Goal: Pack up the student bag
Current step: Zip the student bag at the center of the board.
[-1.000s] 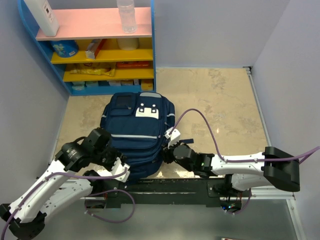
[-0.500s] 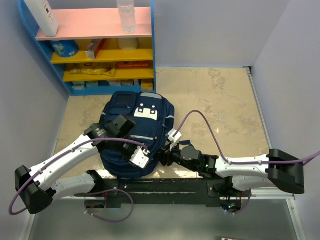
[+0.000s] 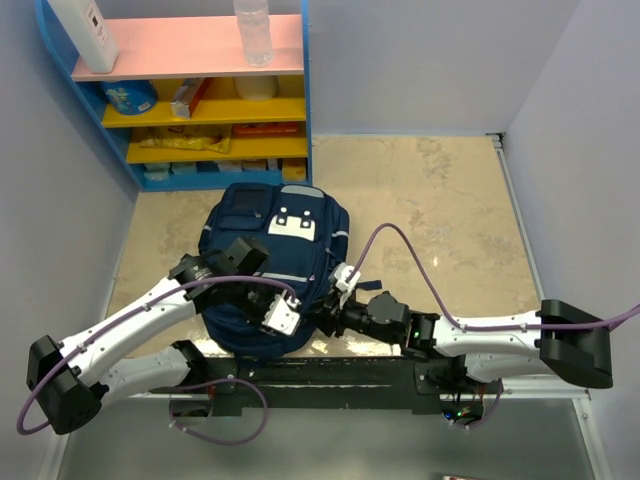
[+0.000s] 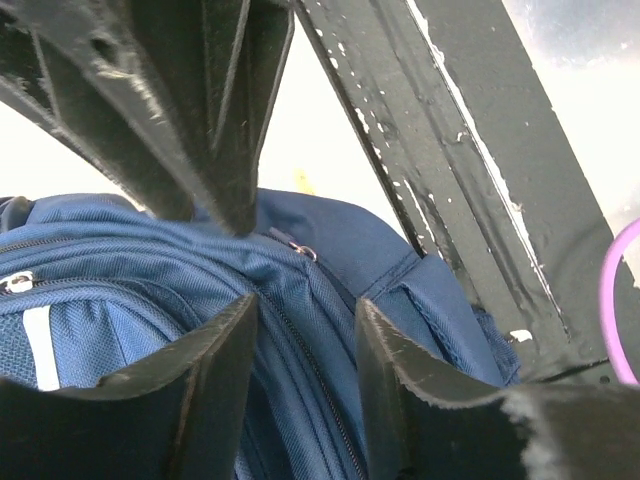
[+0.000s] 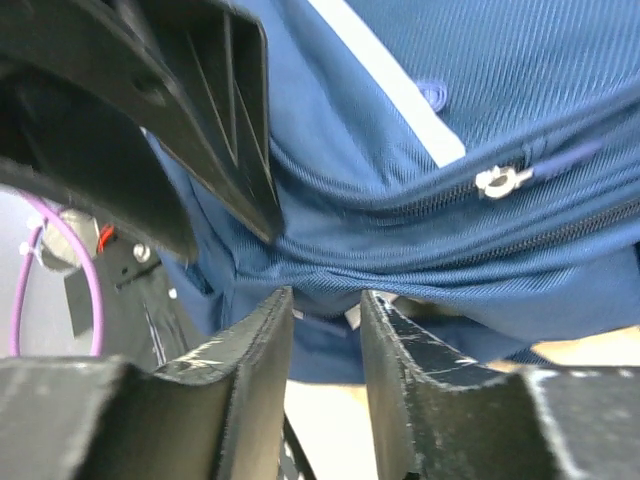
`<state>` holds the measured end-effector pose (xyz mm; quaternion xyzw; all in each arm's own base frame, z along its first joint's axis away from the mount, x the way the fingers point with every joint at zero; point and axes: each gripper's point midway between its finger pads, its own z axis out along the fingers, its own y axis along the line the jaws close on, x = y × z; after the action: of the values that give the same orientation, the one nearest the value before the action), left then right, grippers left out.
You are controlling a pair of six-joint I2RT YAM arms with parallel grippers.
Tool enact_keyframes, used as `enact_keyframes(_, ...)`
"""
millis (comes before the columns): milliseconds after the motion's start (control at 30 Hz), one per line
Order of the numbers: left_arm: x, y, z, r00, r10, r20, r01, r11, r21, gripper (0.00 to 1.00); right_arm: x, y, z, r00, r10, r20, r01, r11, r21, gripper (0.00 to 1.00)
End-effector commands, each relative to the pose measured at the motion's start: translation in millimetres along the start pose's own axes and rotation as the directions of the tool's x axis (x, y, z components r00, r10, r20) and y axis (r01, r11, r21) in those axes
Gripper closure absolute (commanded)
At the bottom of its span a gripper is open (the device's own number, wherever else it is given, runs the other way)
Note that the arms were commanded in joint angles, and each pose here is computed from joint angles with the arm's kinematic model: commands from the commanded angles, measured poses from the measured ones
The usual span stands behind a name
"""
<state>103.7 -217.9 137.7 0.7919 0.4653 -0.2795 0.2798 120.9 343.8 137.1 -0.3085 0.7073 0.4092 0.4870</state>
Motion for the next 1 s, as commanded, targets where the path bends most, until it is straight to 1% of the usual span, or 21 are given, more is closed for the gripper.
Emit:
enact_keyframes(0, -9.8, 0.3, -2.1, 0.998, -0.022, 0.054, 0.023, 0.999, -0.027, 0.49, -61.6, 21.3, 6.2, 0.986, -0.011, 0.166, 0.018, 0.999, -0.044, 0.66)
enact_keyframes(67, -8.2, -5.9, -1.5, 0.997, -0.046, 0.058, 0.047, 0.999, -0.014, 0.44, -58.5, 21.1, 8.6, 0.987, -0.016, 0.157, 0.022, 0.999, -0.036, 0.68)
enact_keyframes(167, -6.7, -14.1, 0.9, 0.995, -0.062, 0.076, 0.062, 0.998, 0.002, 0.42, -55.7, 24.7, 10.1, 0.989, -0.015, 0.150, 0.022, 0.999, -0.043, 0.69)
enact_keyframes(233, -3.3, -16.2, 2.9, 0.995, -0.070, 0.075, 0.070, 0.998, -0.001, 0.42, -58.6, 27.6, 10.6, 0.988, -0.015, 0.157, 0.022, 0.999, -0.044, 0.71)
enact_keyframes(333, 3.9, -14.6, 7.5, 0.995, -0.081, 0.063, 0.083, 0.996, -0.018, 0.49, -64.2, 30.7, 10.5, 0.985, -0.018, 0.169, 0.026, 0.999, -0.043, 0.72)
enact_keyframes(433, 11.1, -7.8, 10.0, 0.992, -0.122, 0.041, 0.124, 0.990, -0.062, 0.64, -68.5, 35.5, 10.6, 0.984, -0.022, 0.177, 0.031, 0.998, -0.046, 0.73)
enact_keyframes(467, 13.1, -6.8, 10.3, 0.992, -0.122, 0.032, 0.124, 0.990, -0.069, 0.75, -67.7, 38.0, 10.1, 0.984, -0.022, 0.176, 0.032, 0.998, -0.052, 0.73)
enact_keyframes(533, 16.1, -6.7, 9.4, 0.993, -0.118, 0.018, 0.119, 0.990, -0.075, 0.90, -69.6, 39.8, 9.8, 0.983, -0.019, 0.181, 0.029, 0.998, -0.054, 0.73)
enact_keyframes(567, 18.9, -7.3, 9.6, 0.992, -0.127, 0.009, 0.128, 0.989, -0.080, 1.00, -67.9, 40.8, 9.3, 0.984, -0.021, 0.176, 0.031, 0.998, -0.054, 0.73)
enact_keyframes(633, 22.3, -9.1, 9.9, 0.992, -0.127, -0.002, 0.126, 0.989, -0.081, 1.00, -66.5, 40.1, 7.8, 0.986, -0.022, 0.168, 0.031, 0.998, -0.048, 0.73)
enact_keyframes(733, 31.0, -7.3, 6.8, 0.991, -0.131, -0.038, 0.126, 0.985, -0.115, 1.00, -51.1, 36.1, 0.6, 0.992, -0.023, 0.122, 0.028, 0.999, -0.039, 0.68)
enact_keyframes(767, 35.2, -0.8, 3.3, 0.988, -0.146, -0.057, 0.136, 0.978, -0.157, 1.00, -47.8, 34.7, -5.0, 0.993, -0.024, 0.112, 0.029, 0.999, -0.041, 0.65)
enact_keyframes(867, 35.4, 24.0, -13.9, 0.986, -0.154, -0.065, 0.130, 0.951, -0.280, 1.00, -19.6, 31.3, -13.9, 0.999, -0.034, 0.040, 0.036, 0.998, -0.052, 0.65)
enact_keyframes(967, 21.3, 48.1, -34.3, 0.988, -0.152, -0.018, 0.133, 0.914, -0.384, 1.00, 8.0, 31.8, -18.2, 0.999, -0.036, -0.015, 0.035, 0.997, -0.062, 0.66)
